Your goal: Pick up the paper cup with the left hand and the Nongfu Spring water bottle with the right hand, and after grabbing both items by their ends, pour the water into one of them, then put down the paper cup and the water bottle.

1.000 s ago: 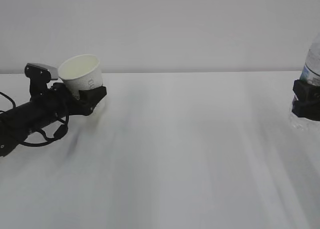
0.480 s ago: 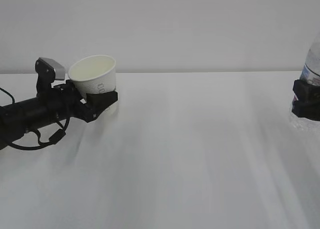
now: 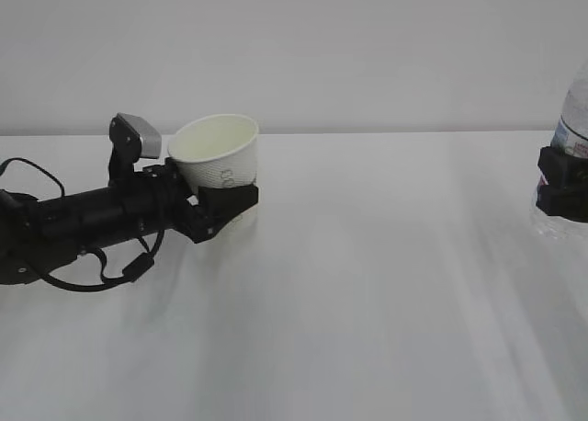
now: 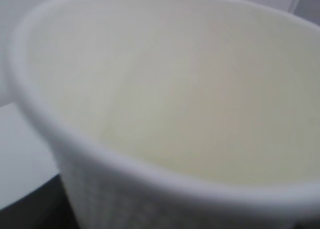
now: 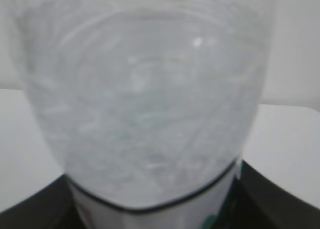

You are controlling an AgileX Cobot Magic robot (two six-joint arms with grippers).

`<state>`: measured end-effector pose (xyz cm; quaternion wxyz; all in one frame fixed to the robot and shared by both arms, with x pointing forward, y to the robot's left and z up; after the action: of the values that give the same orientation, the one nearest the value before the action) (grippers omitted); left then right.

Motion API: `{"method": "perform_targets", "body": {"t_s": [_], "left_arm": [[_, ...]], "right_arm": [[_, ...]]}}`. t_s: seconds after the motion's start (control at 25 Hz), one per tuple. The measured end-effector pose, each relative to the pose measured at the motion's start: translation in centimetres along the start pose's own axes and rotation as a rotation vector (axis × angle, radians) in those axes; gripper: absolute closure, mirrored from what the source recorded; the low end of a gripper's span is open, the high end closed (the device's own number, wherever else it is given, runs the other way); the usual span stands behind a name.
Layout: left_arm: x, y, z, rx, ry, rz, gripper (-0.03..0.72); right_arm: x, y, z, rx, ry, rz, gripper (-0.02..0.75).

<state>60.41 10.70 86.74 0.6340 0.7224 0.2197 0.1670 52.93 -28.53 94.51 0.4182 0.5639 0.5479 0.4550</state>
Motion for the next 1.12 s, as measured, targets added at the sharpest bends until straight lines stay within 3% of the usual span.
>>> {"method": "perform_targets", "body": {"t_s": [0.28, 0.84, 1.12], "left_arm": [[-4.0, 0.1, 2.0, 0.004, -0.106, 0.015, 0.139], [-9.5, 0.8, 4.6, -0.006, -0.249, 0.025, 0.139], [-13.1, 1.8, 7.2, 0.009, -0.323, 0.077, 0.139]], "right_arm": [[0.0, 0.0, 0.0, 0.0, 0.0, 0.0, 0.28], [0.0, 0.0, 0.0, 0.001, 0.0, 0.0, 0.28], [-0.1, -0.5, -1.1, 0.02, -0.001, 0.0, 0.28]]}}
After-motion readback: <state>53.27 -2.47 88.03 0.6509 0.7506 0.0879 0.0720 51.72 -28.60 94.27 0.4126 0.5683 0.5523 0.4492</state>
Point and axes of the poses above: a point on each arm's last joint axis where the gripper is mounted, z pointing out along that axis toward the gripper, x along the wrist's bending axis when the last joint is at zero, y = z × x, the point moved 4 cm from there along z, pointing out along that axis toward the gripper, and after that the axes turned 7 degrees about z, right-handed, at the moved point
